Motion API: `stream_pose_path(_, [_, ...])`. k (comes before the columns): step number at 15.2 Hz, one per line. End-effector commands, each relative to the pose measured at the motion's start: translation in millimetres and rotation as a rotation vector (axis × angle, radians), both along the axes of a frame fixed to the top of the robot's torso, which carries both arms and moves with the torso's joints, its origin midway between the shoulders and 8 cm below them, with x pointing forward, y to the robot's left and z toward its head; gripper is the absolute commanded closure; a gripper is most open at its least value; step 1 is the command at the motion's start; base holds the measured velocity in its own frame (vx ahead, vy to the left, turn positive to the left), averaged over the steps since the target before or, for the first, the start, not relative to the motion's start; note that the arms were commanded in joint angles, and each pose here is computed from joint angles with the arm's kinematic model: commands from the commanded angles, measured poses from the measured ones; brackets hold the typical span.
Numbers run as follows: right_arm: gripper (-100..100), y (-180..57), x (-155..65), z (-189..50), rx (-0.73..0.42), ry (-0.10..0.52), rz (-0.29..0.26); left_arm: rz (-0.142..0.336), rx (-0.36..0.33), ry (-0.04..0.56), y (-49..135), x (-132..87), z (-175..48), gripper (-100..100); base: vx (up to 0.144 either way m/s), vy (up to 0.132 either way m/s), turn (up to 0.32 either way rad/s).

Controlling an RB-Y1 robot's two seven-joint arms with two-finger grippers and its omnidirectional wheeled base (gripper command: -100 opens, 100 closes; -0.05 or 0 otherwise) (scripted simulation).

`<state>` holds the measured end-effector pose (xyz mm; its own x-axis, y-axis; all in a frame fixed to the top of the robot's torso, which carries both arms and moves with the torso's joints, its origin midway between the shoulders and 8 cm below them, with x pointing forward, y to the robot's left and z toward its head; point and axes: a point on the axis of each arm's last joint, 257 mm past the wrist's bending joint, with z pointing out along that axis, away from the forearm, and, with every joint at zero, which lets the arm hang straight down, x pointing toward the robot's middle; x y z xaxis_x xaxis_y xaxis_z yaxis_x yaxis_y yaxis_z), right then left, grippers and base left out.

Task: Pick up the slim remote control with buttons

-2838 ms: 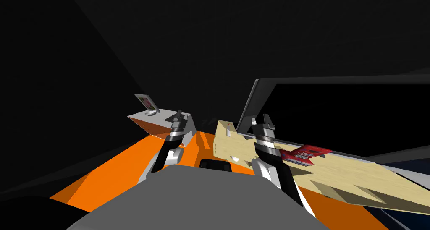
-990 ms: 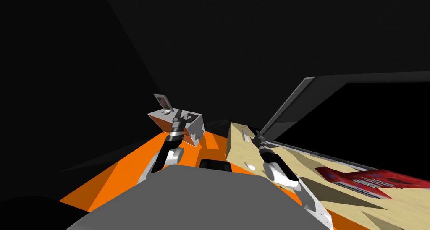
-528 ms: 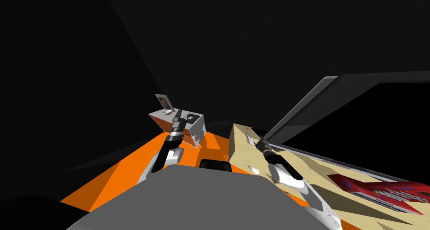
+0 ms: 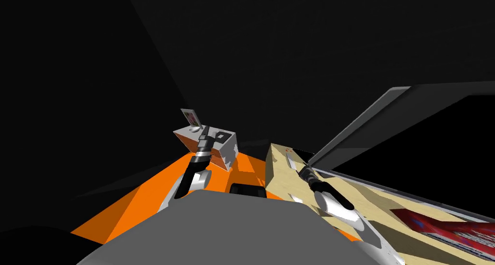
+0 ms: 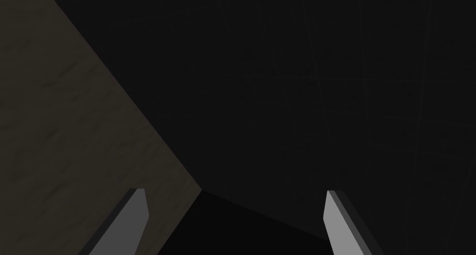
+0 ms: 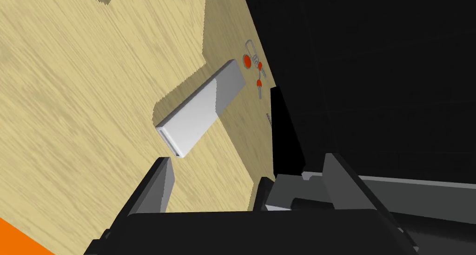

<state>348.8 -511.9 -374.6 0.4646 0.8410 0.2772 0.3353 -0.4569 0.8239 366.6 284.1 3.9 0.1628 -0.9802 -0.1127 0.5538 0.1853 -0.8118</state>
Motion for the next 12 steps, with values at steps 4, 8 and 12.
stream_pose_path(4, [-100, -31, -28, -35, 0.079, 0.103, -0.091, 0.0, 0.0, 0.0, 0.1, 0, 0, 0, 0.159, 0.076, 0.107])
stream_pose_path(8, [-100, -51, -52, -56, 0.127, 0.17, -0.158, 0.0, 0.0, 0.0, 0.1, 0, 0, 0, 0.096, 0.05, 0.034])
stream_pose_path(12, [-100, -77, -81, -75, 0.219, 0.247, -0.265, 0.0, 0.0, 0.0, 0.1, 0, 0, 0, 0.107, 0.036, 0.043])
